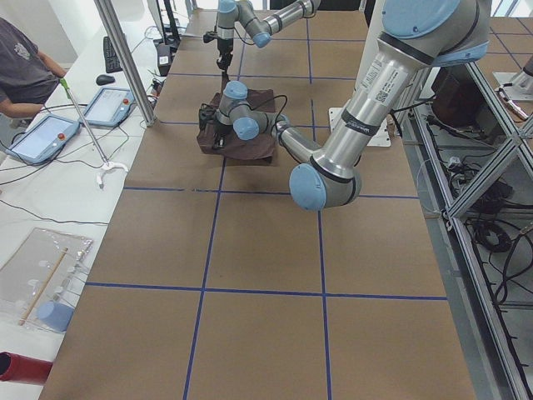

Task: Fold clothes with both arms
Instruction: 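Lower the hem onto the collar and open both grippers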

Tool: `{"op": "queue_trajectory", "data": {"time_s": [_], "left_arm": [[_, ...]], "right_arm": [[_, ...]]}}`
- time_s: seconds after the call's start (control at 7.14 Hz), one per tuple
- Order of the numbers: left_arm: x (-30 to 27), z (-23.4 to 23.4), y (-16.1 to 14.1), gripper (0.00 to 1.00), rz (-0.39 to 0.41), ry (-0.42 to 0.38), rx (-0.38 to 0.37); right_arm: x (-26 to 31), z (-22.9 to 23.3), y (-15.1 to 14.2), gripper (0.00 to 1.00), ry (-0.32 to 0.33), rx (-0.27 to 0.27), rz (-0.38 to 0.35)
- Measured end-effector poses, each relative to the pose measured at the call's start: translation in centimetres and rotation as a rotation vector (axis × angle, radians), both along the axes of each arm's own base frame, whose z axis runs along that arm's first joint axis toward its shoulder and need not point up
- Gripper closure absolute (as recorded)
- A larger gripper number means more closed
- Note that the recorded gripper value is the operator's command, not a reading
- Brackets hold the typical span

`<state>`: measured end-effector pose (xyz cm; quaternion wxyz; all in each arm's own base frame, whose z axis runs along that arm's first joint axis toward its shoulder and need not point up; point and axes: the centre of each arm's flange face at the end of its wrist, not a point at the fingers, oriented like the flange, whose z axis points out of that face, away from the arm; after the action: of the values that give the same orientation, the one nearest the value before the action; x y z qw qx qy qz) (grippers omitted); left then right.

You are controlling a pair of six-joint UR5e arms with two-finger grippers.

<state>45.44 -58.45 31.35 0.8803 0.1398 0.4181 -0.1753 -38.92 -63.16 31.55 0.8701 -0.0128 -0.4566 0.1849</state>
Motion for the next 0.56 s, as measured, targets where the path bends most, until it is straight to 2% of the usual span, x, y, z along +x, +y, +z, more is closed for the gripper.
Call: {"op": "queue_trajectory", "data": {"time_s": [0.56], "left_arm": [[0.61,-0.14,-0.83,1.0,-0.003,0.0,0.001]], "right_arm": [[0.12,-0.05,-0.55,1.0,-0.009,0.008,0.006]]}}
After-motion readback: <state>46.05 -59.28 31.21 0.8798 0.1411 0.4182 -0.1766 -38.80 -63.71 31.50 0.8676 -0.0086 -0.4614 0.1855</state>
